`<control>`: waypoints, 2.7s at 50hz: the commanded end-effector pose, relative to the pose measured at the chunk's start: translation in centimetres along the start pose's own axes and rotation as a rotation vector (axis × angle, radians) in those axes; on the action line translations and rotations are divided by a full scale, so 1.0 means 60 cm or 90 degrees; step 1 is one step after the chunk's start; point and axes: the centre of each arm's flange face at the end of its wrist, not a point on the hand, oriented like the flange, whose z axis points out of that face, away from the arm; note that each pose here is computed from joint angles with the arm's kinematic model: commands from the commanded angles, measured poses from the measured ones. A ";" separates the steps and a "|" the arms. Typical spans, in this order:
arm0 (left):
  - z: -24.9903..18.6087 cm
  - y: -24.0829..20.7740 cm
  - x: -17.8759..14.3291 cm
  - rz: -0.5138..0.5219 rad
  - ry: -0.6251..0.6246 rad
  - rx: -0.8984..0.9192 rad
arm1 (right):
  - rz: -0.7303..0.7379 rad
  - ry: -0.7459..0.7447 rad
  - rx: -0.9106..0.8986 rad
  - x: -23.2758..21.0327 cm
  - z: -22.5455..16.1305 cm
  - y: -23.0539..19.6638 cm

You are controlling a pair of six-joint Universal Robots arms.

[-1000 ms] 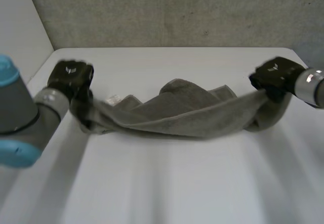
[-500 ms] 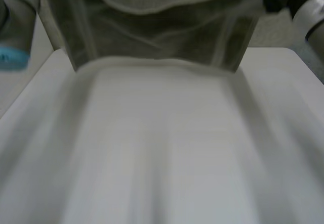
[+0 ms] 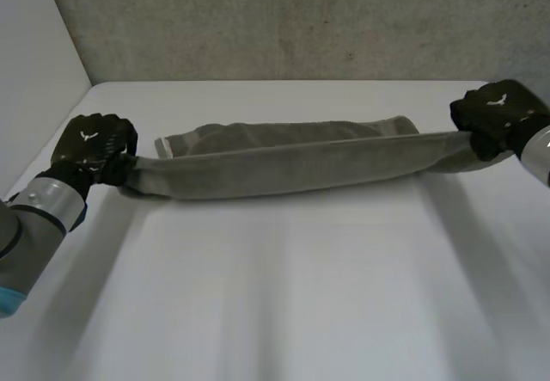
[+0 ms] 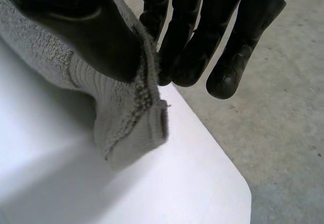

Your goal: Fold the towel.

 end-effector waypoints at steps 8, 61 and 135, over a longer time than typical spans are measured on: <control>0.021 0.049 0.042 -0.010 0.044 -0.024 | 0.080 -0.030 -0.032 -0.025 0.021 0.034; 0.012 0.088 0.021 0.123 -0.022 -0.140 | 0.080 -0.038 -0.054 -0.034 0.017 0.044; 0.113 0.000 0.017 -0.011 -0.010 0.009 | -0.060 0.034 0.081 -0.091 0.083 -0.006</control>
